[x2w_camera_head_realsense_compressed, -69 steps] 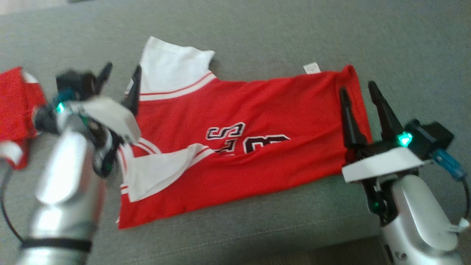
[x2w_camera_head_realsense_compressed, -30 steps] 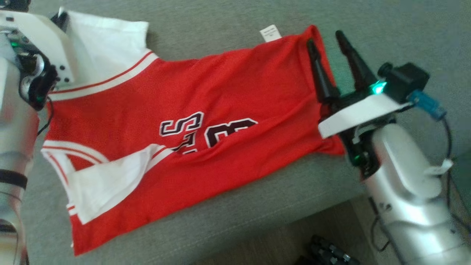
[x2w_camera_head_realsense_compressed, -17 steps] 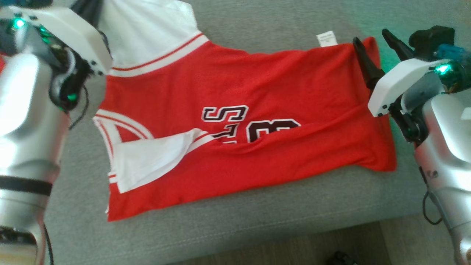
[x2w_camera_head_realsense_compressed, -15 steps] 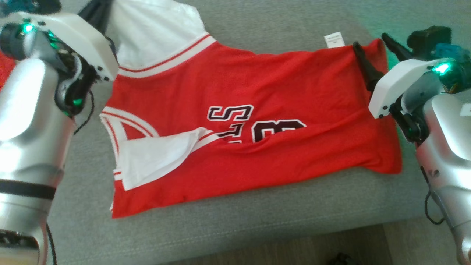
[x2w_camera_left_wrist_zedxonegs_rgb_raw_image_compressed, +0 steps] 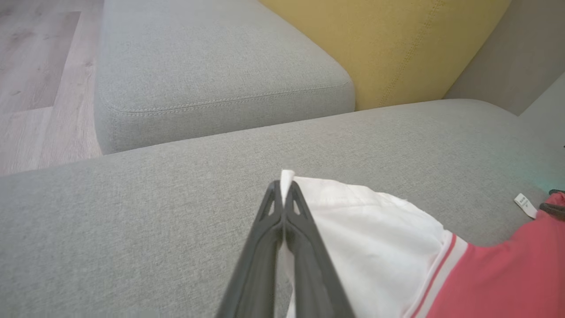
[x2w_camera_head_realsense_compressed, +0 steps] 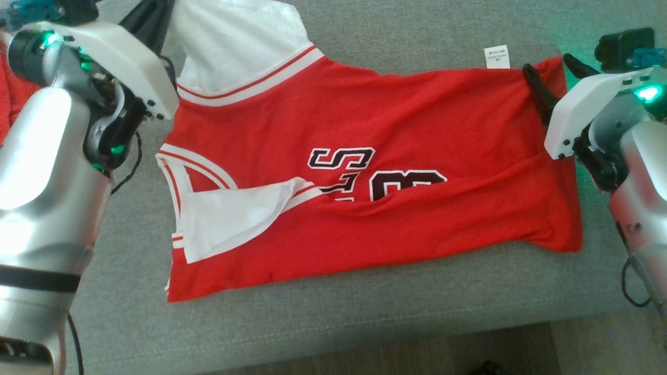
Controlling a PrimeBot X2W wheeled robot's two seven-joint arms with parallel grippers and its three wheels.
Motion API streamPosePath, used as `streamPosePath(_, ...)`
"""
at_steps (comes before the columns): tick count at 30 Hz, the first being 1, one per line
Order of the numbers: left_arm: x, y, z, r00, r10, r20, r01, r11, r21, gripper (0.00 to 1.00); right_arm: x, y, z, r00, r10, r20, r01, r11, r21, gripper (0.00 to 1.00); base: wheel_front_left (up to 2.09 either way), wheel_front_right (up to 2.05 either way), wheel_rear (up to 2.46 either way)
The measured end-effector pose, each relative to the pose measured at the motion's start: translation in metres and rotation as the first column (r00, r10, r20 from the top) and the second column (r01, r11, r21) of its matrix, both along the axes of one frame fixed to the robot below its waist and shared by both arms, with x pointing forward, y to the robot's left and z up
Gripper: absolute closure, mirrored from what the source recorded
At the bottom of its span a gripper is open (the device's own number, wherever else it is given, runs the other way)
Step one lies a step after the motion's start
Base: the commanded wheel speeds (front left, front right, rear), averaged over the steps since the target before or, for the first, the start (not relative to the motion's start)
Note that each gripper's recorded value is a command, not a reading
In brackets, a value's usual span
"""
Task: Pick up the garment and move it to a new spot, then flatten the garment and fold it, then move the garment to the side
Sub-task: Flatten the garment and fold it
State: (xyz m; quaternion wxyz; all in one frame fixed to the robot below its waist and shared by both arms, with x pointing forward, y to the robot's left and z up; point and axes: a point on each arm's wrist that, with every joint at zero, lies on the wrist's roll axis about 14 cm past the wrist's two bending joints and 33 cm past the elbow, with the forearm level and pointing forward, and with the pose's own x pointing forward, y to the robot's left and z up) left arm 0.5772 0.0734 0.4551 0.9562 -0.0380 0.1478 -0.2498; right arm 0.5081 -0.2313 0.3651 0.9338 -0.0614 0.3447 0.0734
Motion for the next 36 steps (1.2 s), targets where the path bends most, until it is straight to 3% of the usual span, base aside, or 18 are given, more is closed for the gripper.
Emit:
streamPosePath(4,-0.002,0.002,-0.002,1.000,0.005,-0.010,-0.005,1.000,0.001,1.00,-0.001,-0.002,0.000,1.000,-0.008,-0.007,0.008,1.000,0.003,0.00,0.00,0.00,0.00)
streamPosePath(5,-0.002,0.002,-0.002,1.000,0.006,-0.009,-0.006,1.000,0.001,1.00,-0.001,-0.002,-0.001,1.000,-0.010,-0.010,0.010,1.000,0.004,0.41,0.00,0.00,0.00)
streamPosePath(7,-0.003,0.002,-0.002,1.000,0.009,-0.009,-0.009,1.000,-0.003,1.00,-0.002,-0.001,-0.001,1.000,-0.014,-0.015,0.014,1.000,0.016,1.00,0.00,0.00,0.00)
streamPosePath(11,-0.003,0.004,-0.002,1.000,0.023,-0.012,-0.023,1.000,-0.007,1.00,-0.002,0.003,-0.001,1.000,-0.016,-0.015,0.016,0.999,0.039,1.00,0.00,0.00,0.00)
streamPosePath(18,0.003,0.024,-0.002,0.994,0.108,-0.010,-0.108,0.994,-0.022,1.00,0.020,0.018,0.027,0.992,-0.025,0.127,0.005,0.988,0.153,1.00,0.00,0.00,0.00)
streamPosePath(30,0.038,0.037,0.019,0.978,0.180,0.100,-0.176,0.983,-0.049,1.00,0.058,0.014,0.052,0.960,-0.036,0.277,-0.008,0.988,0.155,1.00,0.00,0.00,0.00)
streamPosePath(36,0.038,0.033,0.010,0.978,0.181,0.103,-0.177,0.983,-0.049,1.00,0.060,0.023,0.045,0.960,-0.008,0.279,-0.033,0.990,0.139,1.00,0.00,0.00,0.00)
